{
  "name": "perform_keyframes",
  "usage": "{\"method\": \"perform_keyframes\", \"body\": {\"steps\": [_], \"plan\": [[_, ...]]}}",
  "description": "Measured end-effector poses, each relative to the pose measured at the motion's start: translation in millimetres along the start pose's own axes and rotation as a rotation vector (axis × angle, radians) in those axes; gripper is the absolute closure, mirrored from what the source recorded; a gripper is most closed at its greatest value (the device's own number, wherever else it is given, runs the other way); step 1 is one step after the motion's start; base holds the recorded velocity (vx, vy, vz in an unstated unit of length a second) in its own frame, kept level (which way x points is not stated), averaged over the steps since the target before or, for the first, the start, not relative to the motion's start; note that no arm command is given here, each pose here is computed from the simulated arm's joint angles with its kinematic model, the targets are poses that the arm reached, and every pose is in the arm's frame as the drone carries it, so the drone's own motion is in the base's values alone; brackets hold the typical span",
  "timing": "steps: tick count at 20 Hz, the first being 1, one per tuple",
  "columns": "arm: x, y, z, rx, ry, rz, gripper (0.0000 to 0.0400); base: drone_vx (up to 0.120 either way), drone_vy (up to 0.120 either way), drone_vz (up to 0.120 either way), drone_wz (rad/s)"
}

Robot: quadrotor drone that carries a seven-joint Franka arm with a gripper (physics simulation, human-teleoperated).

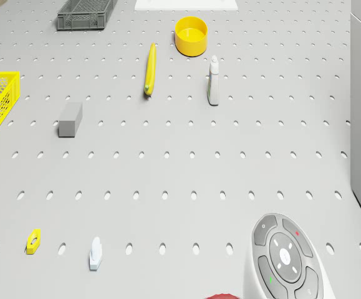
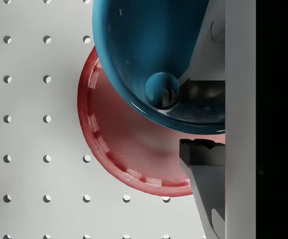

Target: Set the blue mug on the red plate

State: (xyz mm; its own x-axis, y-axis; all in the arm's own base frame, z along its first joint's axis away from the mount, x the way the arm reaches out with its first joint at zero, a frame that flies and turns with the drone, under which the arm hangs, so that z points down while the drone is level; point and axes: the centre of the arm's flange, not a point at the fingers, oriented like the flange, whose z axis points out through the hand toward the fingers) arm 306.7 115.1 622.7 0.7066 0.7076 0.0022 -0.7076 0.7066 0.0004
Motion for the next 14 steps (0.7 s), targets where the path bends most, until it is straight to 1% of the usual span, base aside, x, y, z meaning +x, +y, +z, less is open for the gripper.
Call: {"method": "perform_keyframes", "body": {"steps": [6, 7, 8, 9, 10, 12, 14], "plan": [[0.5, 0.4, 20, 0.0, 0.0, 0.0, 0.03, 0.0, 0.0, 0.0, 0.0], [0.5, 0.5, 22, 0.0, 0.0, 0.0, 0.0254, 0.0, 0.0, 0.0, 0.0], [0.5, 0.5, 24, 0.0, 0.0, 0.0, 0.0198, 0.0, 0.0, 0.0, 0.0], [0.6, 0.5, 25, 0.0, 0.0, 0.0, 0.0154, 0.0, 0.0, 0.0, 0.0], [0.6, 0.5, 24, 0.0, 0.0, 0.0, 0.012, 0.0, 0.0, 0.0, 0.0], [0.6, 0.6, 21, 0.0, 0.0, 0.0, 0.0073, 0.0, 0.0, 0.0, 0.0], [0.6, 0.6, 14, 0.0, 0.0, 0.0, 0.0044, 0.0, 0.0, 0.0, 0.0]]}}
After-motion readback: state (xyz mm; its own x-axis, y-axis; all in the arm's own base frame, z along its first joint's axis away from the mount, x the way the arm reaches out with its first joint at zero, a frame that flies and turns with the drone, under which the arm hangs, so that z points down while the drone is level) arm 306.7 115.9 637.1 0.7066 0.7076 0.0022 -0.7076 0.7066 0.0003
